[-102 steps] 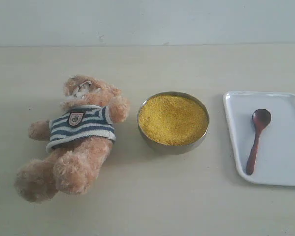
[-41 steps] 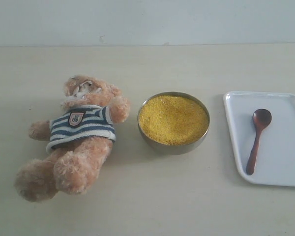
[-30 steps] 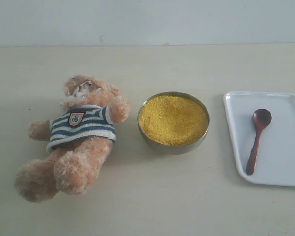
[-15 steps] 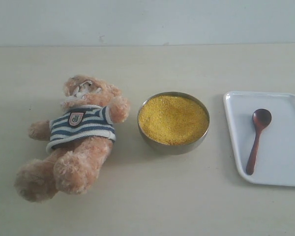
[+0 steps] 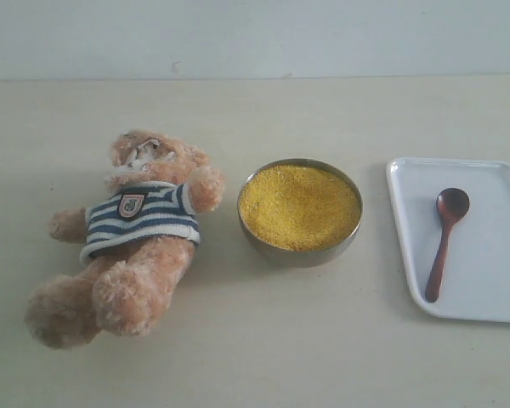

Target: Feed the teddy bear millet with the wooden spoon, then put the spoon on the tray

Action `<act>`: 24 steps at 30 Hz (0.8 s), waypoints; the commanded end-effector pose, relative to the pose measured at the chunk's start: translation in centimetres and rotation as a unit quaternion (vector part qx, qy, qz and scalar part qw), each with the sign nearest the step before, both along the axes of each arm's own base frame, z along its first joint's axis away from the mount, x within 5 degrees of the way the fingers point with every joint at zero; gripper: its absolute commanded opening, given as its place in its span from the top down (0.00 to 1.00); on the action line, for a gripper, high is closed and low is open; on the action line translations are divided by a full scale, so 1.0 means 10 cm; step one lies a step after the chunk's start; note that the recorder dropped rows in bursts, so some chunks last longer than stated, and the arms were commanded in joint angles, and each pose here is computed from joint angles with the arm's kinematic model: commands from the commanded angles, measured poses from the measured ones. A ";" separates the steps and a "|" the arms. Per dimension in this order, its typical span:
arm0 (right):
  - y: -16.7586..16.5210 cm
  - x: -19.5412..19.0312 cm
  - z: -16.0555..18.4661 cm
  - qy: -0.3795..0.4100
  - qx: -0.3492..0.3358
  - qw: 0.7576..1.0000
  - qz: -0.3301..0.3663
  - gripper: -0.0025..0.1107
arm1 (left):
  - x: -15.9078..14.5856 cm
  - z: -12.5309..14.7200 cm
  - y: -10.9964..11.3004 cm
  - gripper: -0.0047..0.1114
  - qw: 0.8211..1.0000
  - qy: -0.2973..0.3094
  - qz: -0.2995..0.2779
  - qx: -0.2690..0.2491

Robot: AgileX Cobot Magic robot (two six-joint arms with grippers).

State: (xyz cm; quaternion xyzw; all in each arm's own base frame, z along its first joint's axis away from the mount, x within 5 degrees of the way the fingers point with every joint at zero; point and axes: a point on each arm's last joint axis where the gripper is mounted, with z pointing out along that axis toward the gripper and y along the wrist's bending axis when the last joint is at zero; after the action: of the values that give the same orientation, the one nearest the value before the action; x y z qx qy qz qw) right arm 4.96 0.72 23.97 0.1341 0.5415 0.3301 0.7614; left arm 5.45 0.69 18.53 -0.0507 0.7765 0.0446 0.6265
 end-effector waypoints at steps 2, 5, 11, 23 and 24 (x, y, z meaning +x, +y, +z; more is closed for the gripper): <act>0.03 -0.04 0.13 0.117 -0.072 0.990 0.013 0.98 | 0.00 0.02 0.00 0.93 1.000 -0.007 -0.001 0.000; 0.04 -0.14 0.38 0.193 -0.129 0.972 0.023 0.98 | 0.00 0.02 0.00 0.93 1.000 -0.007 -0.001 0.000; 0.09 0.10 0.51 0.363 -0.223 0.904 0.042 0.98 | 0.00 0.02 0.00 0.93 1.000 -0.007 -0.001 0.000; 0.34 1.23 -0.09 0.542 -0.301 0.779 0.095 0.98 | 0.00 0.02 0.00 0.93 1.000 -0.007 -0.001 0.000; 0.36 1.30 -0.15 0.548 -0.306 0.772 0.098 0.98 | 0.00 0.02 0.00 0.93 1.000 -0.007 -0.001 0.000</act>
State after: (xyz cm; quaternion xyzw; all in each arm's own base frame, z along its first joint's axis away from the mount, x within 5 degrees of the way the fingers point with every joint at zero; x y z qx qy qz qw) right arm 15.76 3.79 23.68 0.0126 0.9454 0.0968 0.3111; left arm 5.45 0.69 18.53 -0.0507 0.7765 0.0446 0.6265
